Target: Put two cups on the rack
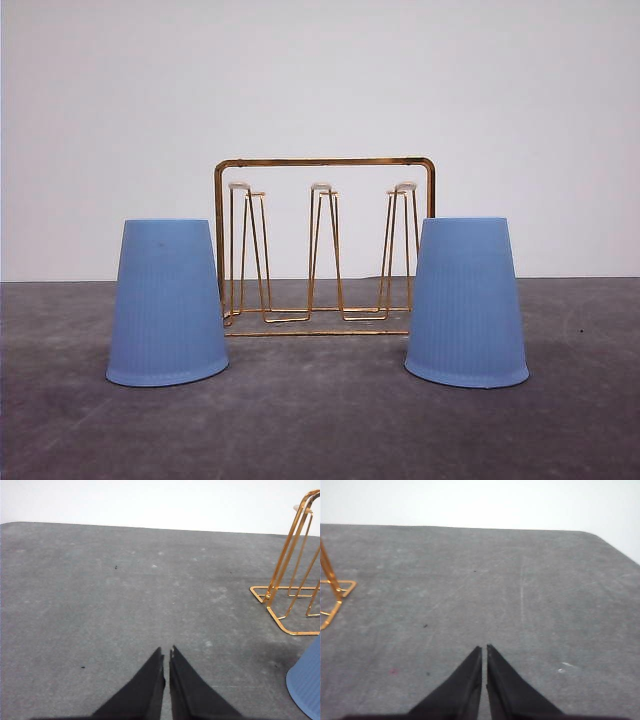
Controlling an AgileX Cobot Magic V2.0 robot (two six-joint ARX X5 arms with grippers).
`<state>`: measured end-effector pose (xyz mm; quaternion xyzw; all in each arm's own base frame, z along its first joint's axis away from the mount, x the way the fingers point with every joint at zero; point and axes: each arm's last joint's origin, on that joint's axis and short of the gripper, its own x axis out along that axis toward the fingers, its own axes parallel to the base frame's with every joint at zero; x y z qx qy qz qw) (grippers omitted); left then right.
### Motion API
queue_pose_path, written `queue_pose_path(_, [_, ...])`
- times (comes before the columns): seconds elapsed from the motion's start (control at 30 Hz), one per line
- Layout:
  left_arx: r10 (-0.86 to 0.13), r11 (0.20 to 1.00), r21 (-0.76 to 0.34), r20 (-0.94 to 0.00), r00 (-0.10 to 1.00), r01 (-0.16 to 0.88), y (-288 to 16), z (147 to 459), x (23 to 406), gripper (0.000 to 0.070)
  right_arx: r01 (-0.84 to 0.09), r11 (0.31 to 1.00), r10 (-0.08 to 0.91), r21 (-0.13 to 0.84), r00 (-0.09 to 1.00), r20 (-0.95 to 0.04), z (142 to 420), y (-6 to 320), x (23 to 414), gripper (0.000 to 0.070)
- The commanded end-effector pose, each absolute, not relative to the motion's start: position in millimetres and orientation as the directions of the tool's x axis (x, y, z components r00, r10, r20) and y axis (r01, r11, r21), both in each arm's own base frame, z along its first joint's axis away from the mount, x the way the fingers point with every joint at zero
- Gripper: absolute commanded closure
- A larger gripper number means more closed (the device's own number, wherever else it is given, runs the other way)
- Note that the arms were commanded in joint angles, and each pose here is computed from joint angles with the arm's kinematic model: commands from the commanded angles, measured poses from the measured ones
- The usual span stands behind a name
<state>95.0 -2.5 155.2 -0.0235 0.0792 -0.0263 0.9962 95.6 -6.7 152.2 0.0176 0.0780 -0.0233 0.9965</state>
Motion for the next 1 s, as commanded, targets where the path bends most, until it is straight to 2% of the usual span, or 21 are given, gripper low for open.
queue_pose_path(0.0, [-0.062,0.997,-0.049,-0.177,0.982,0.054,-3,150,96,0.0700,0.046,0.996,-0.034,0.076,0.988,-0.150,152,-6,96,0.0685])
queue_pose_path(0.13, [-0.069,0.992,-0.114,-0.167,0.984,0.050,-3,151,96,0.0700,0.040,0.994,-0.026,0.101,0.990,-0.141,153,-6,96,0.0686])
queue_pose_path(0.23, [-0.055,0.970,-0.242,-0.125,0.991,0.023,-2,162,94,0.0697,0.017,0.977,0.009,0.214,0.993,-0.119,159,-5,95,0.0693])
queue_pose_path(0.33, [-0.030,0.930,-0.367,-0.086,0.996,-0.003,-2,182,91,0.0696,-0.012,0.930,0.052,0.367,0.994,-0.098,174,-4,93,0.0694])
queue_pose_path(0.47, [-0.023,0.912,-0.410,-0.100,0.995,-0.020,-1,215,87,0.0696,-0.097,0.882,0.150,0.462,0.986,-0.079,206,0,92,0.0694])
queue_pose_path(0.63, [-0.027,0.930,-0.366,-0.171,0.985,-0.038,-2,260,96,0.0697,-0.139,0.892,0.212,0.431,0.969,-0.125,260,2,99,0.0694])
queue_pose_path(0.8, [-0.073,0.966,-0.259,-0.306,0.949,-0.010,-3,303,125,0.0697,-0.175,0.924,0.271,0.341,0.926,-0.261,307,3,125,0.0694])
queue_pose_path(0.97, [-0.076,0.991,-0.129,-0.441,0.894,0.021,-5,332,166,0.0697,-0.203,0.950,0.289,0.237,0.858,-0.425,330,4,164,0.0694])
